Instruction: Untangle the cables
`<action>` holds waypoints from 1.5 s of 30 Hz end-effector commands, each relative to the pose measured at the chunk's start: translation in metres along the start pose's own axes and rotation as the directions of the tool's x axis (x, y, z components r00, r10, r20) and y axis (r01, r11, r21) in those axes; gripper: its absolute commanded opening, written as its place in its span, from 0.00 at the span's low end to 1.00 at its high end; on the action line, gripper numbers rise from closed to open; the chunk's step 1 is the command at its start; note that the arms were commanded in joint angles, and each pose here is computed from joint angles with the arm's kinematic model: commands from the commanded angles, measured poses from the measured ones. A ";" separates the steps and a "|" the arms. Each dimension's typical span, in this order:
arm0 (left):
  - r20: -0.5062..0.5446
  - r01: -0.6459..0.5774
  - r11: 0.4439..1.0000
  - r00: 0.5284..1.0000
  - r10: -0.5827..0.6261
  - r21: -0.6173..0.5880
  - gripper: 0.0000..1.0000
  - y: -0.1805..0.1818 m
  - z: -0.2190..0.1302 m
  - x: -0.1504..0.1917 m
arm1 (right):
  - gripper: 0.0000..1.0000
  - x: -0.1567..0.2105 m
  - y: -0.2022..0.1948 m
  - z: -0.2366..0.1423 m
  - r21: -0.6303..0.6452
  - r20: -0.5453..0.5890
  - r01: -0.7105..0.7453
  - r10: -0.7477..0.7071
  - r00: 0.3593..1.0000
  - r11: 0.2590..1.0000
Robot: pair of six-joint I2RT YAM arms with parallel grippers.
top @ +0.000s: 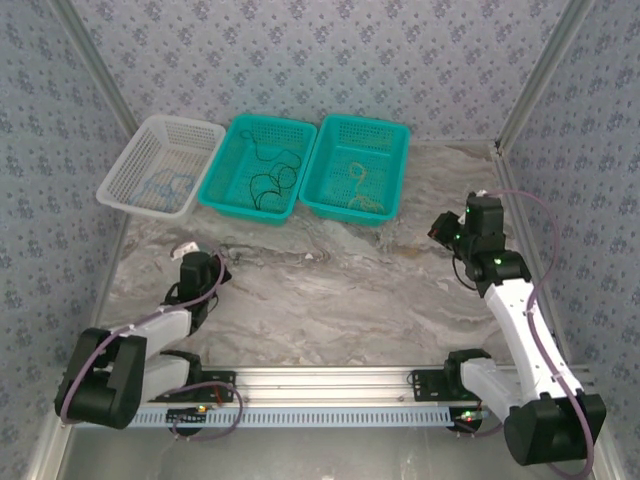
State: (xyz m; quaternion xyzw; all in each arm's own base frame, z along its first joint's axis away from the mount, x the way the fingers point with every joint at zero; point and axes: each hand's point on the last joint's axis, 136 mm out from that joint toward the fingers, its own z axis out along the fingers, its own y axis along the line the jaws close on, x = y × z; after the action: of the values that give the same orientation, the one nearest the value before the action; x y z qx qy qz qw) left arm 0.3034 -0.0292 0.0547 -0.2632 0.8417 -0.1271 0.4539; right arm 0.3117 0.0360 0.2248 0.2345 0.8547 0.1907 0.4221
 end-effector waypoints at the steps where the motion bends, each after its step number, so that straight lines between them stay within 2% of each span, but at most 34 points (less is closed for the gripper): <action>1: 0.028 0.090 0.992 0.996 -0.088 -0.094 0.00 0.027 -0.006 0.000 | 0.00 -0.005 -0.012 -0.009 0.035 0.032 -0.035 0.034 0.999 0.999; 3: 0.035 0.105 0.991 0.994 -0.102 -0.082 0.00 0.027 -0.008 -0.001 | 0.00 -0.006 -0.008 -0.010 -0.001 0.028 -0.031 0.031 0.999 1.000; 7: 0.012 0.064 0.998 0.998 -0.064 -0.006 0.00 0.011 -0.012 -0.003 | 0.00 -0.007 0.042 -0.016 -0.261 0.005 0.018 -0.017 1.000 0.965; 13: -0.047 0.016 0.987 0.999 -0.009 0.159 0.00 -0.027 -0.017 -0.002 | 0.00 -0.011 0.112 -0.044 -0.492 0.052 0.223 -0.227 0.973 0.842; 19: -0.058 -0.036 0.967 0.997 0.052 0.252 0.00 -0.053 -0.021 0.003 | 0.00 -0.009 0.172 -0.067 -0.607 0.138 0.380 -0.378 0.915 0.698; 23: -0.073 -0.074 0.946 0.992 0.102 0.316 0.00 -0.072 -0.023 0.005 | 0.00 -0.017 0.203 -0.072 -0.622 0.212 0.452 -0.417 0.884 0.640; 26: -0.087 -0.115 0.916 0.983 0.160 0.384 0.00 -0.093 -0.026 0.010 | 0.00 -0.033 0.222 -0.072 -0.619 0.253 0.473 -0.411 0.876 0.627; 33: -0.104 -0.145 0.843 0.968 0.230 0.519 0.00 -0.130 -0.031 0.021 | 0.00 -0.070 0.243 -0.040 -0.537 0.293 0.494 -0.399 0.869 0.684; 38: -0.138 -0.150 0.810 0.952 0.272 0.567 0.00 -0.146 -0.031 0.029 | 0.00 -0.094 0.254 -0.010 -0.470 0.282 0.502 -0.416 0.865 0.726; 45: -0.158 -0.142 0.769 0.940 0.302 0.623 0.00 -0.162 -0.033 0.032 | 0.00 -0.116 0.235 0.061 -0.277 0.245 0.490 -0.432 0.868 0.826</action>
State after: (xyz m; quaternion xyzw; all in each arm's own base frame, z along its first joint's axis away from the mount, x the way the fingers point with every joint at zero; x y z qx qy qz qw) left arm 0.3101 -0.1663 0.1019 -0.0211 0.8513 -0.3364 0.4022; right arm 0.4578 0.1892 0.4014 -0.0658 0.7827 0.2590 0.5621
